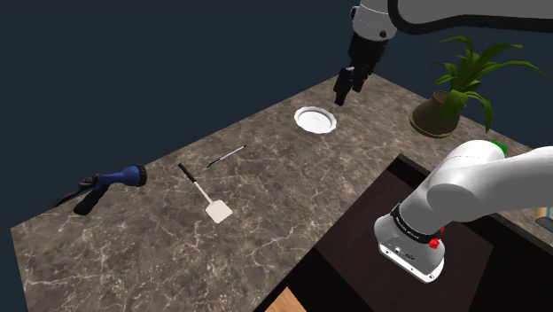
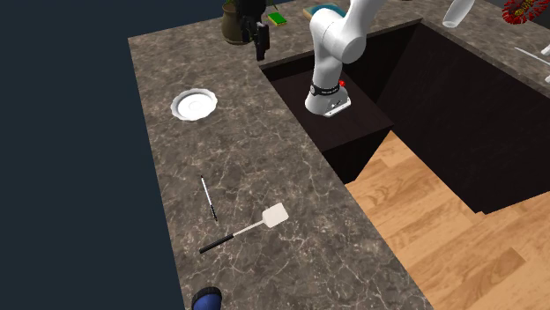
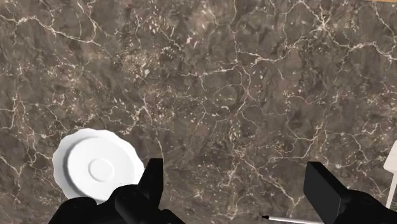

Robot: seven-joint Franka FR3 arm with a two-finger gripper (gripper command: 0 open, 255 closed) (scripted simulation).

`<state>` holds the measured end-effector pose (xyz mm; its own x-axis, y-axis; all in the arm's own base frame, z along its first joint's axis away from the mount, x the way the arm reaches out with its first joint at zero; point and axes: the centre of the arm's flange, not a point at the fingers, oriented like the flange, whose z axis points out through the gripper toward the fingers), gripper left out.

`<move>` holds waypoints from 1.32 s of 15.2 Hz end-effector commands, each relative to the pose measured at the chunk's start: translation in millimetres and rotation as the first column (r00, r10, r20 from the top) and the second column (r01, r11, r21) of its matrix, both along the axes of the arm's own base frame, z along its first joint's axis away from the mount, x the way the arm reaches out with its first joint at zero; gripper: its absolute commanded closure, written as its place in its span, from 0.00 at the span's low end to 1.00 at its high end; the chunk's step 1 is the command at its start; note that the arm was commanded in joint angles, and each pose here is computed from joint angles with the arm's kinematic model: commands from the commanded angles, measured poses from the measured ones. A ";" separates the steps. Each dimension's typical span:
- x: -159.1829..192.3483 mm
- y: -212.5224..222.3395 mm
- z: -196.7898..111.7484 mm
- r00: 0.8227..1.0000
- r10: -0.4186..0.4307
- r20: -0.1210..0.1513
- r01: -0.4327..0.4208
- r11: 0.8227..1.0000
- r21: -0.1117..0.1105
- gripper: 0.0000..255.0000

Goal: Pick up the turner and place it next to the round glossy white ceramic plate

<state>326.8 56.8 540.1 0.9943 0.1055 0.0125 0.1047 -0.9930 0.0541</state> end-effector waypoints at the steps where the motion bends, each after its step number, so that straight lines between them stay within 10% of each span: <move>1: 9.7 19.8 -14.5 1.000 -0.005 0.004 0.005 1.000 0.004 0.00; 20: 99.2 198.6 -158.6 0.999 -0.039 0.027 0.038 0.999 0.032 0.00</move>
<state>420.3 246.0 389.0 0.9968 0.0696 0.0399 0.0685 -0.9972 0.0282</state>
